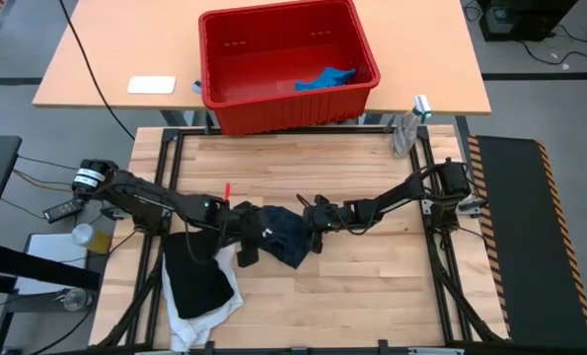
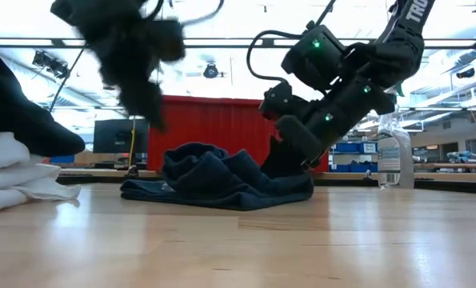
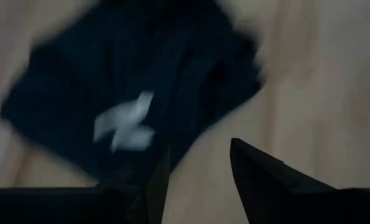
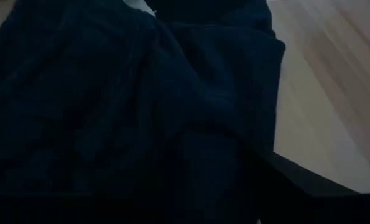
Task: Fold Laundry from Bin
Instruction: Fold the dark blue shorts
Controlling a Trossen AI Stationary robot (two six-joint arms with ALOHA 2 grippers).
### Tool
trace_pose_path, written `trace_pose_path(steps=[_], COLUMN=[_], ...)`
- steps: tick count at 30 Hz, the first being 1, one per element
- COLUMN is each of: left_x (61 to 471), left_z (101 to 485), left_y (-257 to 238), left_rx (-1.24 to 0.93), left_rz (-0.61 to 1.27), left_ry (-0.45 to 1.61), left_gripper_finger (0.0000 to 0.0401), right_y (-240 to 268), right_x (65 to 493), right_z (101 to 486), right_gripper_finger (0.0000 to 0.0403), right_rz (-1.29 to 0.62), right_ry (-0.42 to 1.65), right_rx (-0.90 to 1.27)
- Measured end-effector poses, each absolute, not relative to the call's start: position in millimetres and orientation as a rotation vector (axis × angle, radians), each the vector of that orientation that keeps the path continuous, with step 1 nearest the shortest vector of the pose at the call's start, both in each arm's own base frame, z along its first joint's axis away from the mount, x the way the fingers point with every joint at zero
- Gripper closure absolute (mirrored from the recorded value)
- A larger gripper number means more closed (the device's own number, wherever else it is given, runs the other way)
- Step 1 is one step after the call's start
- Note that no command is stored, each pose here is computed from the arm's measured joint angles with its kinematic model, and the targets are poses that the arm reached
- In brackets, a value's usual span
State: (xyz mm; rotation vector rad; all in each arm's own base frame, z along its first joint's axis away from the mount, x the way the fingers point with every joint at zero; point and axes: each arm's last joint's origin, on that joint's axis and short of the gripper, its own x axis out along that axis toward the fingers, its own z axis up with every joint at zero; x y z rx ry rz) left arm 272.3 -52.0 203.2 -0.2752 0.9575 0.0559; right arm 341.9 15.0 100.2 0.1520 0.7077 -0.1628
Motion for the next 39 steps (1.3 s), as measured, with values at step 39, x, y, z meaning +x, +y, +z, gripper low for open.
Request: trace_pose_path(steps=[39], left_x=[283.1], left_z=[225.8], left_y=[-34.2], left_rx=[-0.479], left_rz=[0.032], left_ry=[0.85], left_gripper_finger=[0.023], right_y=[6.0], right_x=[339.4], right_z=[109.9], right_gripper_finger=[0.0195], right_rz=[-0.212], right_ry=[0.697], right_rx=[0.253])
